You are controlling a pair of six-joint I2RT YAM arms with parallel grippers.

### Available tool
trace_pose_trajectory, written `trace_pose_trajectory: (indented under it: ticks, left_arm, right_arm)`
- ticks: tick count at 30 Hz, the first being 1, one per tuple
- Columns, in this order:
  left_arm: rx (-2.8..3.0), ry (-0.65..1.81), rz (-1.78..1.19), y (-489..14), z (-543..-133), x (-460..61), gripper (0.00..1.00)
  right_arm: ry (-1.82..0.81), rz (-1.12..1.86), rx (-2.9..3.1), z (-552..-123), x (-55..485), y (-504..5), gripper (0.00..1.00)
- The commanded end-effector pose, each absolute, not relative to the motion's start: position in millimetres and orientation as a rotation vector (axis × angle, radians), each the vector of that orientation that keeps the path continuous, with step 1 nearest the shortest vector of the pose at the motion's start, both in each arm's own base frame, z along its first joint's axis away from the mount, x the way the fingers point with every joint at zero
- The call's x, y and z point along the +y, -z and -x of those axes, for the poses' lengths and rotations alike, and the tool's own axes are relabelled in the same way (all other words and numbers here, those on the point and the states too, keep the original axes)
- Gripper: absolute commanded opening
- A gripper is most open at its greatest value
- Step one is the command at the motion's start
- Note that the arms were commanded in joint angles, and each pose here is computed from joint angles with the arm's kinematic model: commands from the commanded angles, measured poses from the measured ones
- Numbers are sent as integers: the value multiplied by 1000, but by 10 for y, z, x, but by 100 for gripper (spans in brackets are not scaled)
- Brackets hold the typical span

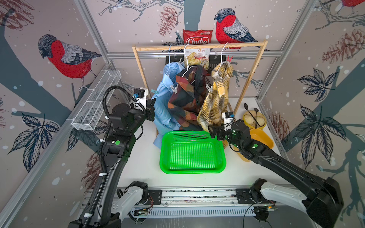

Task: Remove the clothespins securing long-sleeve shirts to the hanger
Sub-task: Pick up the hanger from the clothesline.

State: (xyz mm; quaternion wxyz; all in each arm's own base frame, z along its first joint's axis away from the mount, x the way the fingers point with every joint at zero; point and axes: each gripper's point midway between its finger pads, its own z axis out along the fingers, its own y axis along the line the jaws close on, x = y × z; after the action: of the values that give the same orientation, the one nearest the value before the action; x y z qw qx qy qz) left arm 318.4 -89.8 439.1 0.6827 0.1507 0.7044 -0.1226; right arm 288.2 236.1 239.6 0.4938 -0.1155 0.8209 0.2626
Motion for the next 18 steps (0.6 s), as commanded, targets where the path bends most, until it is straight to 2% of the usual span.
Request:
trace_pose_trajectory:
  ticks: [1,9,18]
  left_arm:
    - [1458,287,-215,-4766,-3107,-775,0]
    - [1327,317,-105,-5221,-2852,-631,0]
    - [1231,343,-89,-5633,-2740,-614,0]
  right_arm:
    - [-587,299,1974,-2869,2416,-2457,100]
    - [-594,365,1960,-2708,2759,-2532,100]
    - [-615,414,1947,-2545,3129,-2600,100]
